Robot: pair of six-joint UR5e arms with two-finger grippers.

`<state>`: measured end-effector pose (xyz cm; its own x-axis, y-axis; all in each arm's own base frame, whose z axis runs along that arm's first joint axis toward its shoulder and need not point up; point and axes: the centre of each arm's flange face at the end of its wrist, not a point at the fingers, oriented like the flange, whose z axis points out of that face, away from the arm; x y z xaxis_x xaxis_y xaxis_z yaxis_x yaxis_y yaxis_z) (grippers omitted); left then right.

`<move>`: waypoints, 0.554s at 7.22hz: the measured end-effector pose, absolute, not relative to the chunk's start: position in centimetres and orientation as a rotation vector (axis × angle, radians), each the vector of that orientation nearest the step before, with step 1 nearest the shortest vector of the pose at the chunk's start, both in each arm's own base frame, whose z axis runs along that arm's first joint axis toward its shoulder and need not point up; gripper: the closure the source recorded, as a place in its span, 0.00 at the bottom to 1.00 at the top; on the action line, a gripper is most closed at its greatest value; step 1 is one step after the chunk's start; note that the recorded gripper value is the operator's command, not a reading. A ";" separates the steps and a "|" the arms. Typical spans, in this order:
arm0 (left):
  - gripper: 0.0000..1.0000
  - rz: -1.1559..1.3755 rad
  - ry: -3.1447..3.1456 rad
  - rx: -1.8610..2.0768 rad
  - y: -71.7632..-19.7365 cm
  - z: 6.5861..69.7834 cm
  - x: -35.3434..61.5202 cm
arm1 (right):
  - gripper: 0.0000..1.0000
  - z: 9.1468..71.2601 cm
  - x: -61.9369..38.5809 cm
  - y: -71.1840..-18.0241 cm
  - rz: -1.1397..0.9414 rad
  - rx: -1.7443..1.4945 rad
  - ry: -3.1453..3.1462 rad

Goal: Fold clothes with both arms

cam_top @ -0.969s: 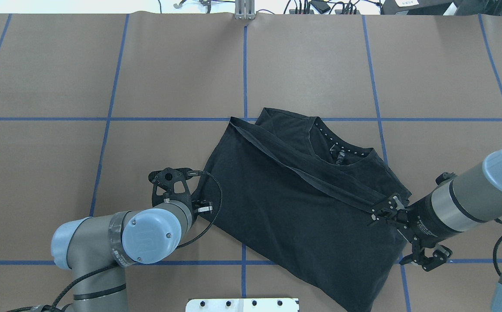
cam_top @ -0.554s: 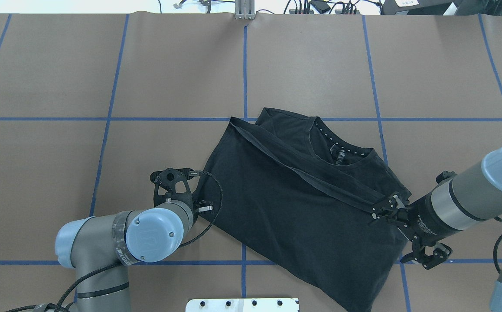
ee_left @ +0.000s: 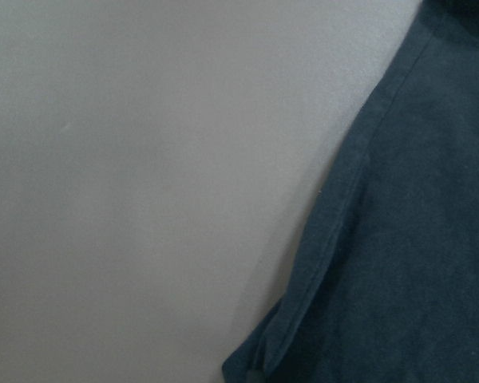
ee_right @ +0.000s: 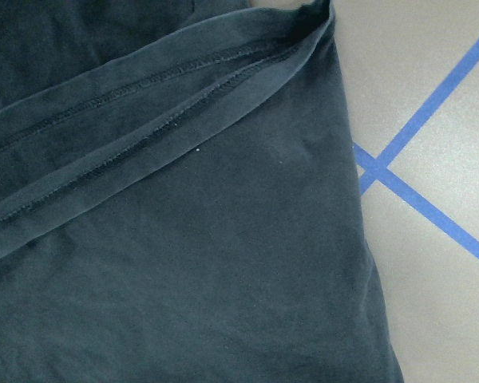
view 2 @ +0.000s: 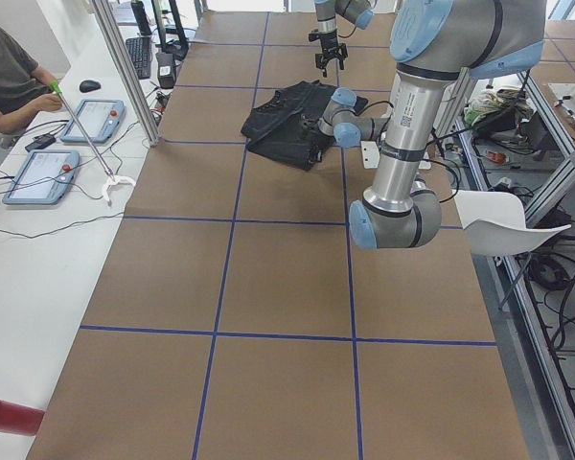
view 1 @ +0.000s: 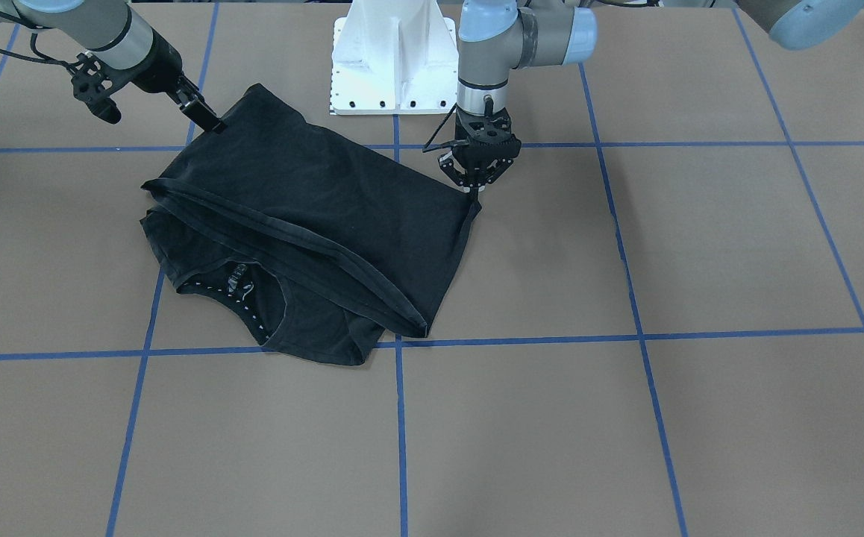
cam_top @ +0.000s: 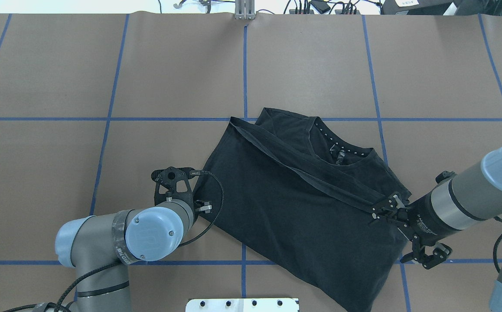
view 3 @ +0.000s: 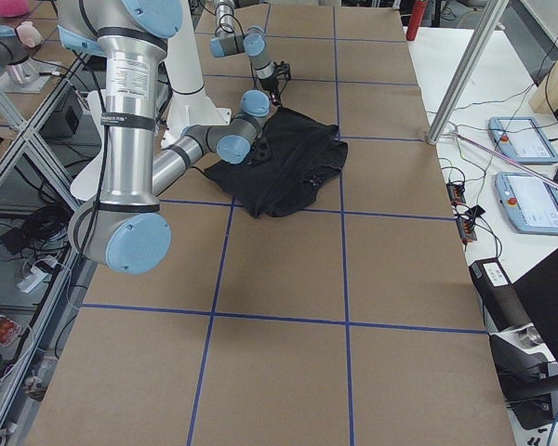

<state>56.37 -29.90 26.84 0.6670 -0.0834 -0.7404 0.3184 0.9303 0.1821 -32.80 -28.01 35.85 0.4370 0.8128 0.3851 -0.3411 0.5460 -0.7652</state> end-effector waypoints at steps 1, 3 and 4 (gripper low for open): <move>1.00 -0.232 0.816 0.321 -30.6 26.6 55.9 | 0.00 35.9 -32.8 -28.0 0.786 -0.659 -0.829; 1.00 -0.208 0.805 0.406 -35.2 26.3 53.2 | 0.00 35.6 -32.9 -28.1 0.783 -0.659 -0.835; 1.00 -0.196 0.814 0.473 -38.8 26.8 51.8 | 0.00 35.3 -33.0 -28.2 0.781 -0.658 -0.843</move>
<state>51.80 -38.76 26.80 0.6760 0.0110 -0.7368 0.3448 0.8790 0.3295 -33.01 -28.19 35.28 0.4311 0.8109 0.3957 -0.3330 0.5506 -0.7655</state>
